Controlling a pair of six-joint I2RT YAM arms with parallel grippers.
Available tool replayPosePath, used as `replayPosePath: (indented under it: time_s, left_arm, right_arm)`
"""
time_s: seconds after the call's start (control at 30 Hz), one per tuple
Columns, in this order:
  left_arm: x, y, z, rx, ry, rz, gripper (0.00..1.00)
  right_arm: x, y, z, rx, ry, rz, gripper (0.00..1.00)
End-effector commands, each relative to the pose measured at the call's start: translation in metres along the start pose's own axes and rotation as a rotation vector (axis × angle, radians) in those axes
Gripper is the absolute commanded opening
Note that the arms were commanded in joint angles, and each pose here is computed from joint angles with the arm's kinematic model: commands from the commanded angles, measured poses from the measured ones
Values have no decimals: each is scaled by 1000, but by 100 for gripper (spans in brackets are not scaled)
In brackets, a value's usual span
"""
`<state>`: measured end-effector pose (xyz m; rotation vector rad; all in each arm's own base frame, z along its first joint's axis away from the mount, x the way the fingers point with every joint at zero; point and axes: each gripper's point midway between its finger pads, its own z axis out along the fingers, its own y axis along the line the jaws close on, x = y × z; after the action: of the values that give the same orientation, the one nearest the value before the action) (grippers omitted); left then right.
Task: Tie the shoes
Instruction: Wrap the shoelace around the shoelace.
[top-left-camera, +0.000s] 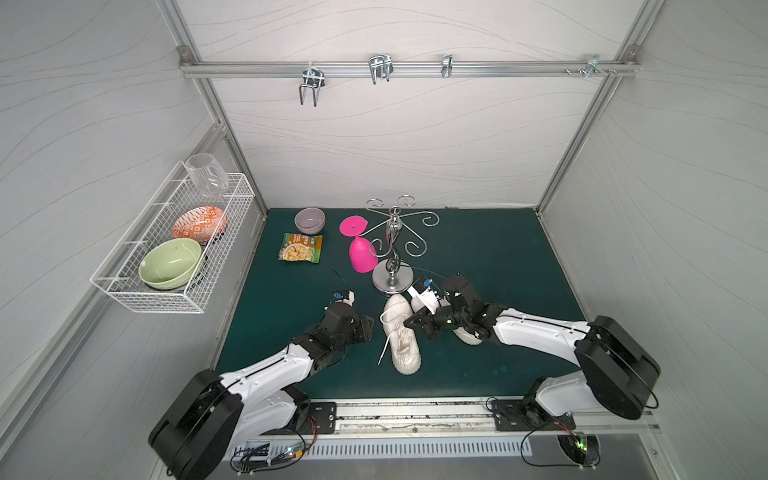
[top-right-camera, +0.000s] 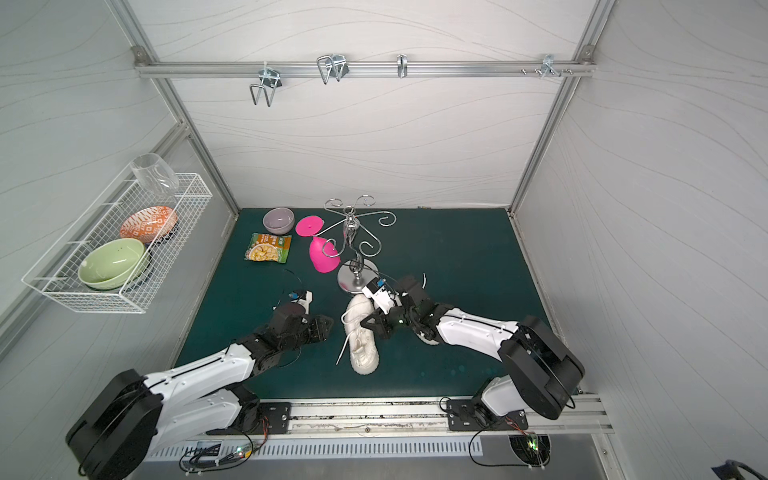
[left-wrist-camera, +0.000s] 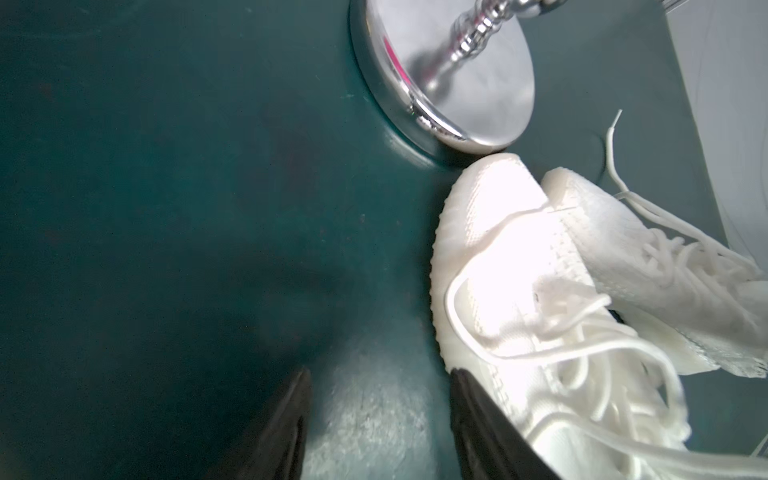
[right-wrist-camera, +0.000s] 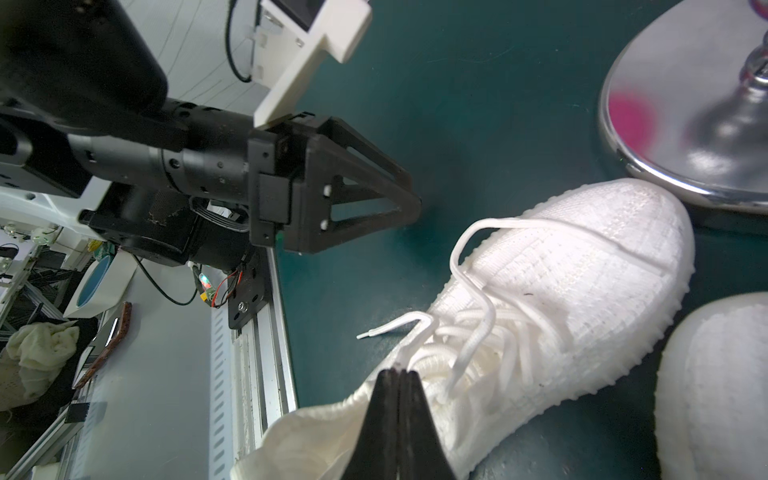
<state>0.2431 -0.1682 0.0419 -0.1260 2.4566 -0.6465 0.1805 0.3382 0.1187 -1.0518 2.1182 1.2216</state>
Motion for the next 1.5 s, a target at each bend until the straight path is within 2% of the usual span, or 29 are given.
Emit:
replayPosePath:
  time_s: [0.0, 0.27, 0.37, 0.53, 0.63, 0.8, 0.93, 1.03, 1.1, 1.2, 1.47]
  left_arm:
    - [-26, -39, 10, 127, -17, 14, 56]
    - [-34, -50, 40, 156, 20, 80, 57]
    - [-30, -50, 50, 149, 55, 83, 46]
    - [-30, -34, 54, 91, 34, 61, 16]
    - [-32, -29, 48, 82, 1, 48, 2]
    - [-28, -12, 27, 46, -70, 25, 0]
    - [-23, -15, 10, 108, -117, 55, 0]
    - [-22, -32, -6, 210, -177, 144, 0]
    - [-15, -48, -18, 270, -200, 265, 0]
    - [4, -64, -30, 291, -196, 446, 0]
    - [34, -109, -66, 478, -245, 719, 0]
  right_arm:
    - [-1, 4, 0, -2, -14, -20, 0]
    - [3, 4, 4, -9, -10, -7, 0]
    - [2, 4, 5, -11, -14, -6, 0]
    - [2, 4, 5, -10, -23, -2, 0]
    - [3, 3, 4, -6, -21, 0, 0]
    - [2, 2, 2, 10, -35, 1, 0]
    - [-1, -1, -1, 35, -49, 18, 0]
    - [-3, -4, -2, 47, -60, 46, 0]
    - [-4, -8, -3, 51, -69, 75, 0]
    - [-8, -10, -5, 54, -79, 100, 0]
    - [-9, -17, -4, 43, -70, 165, 0]
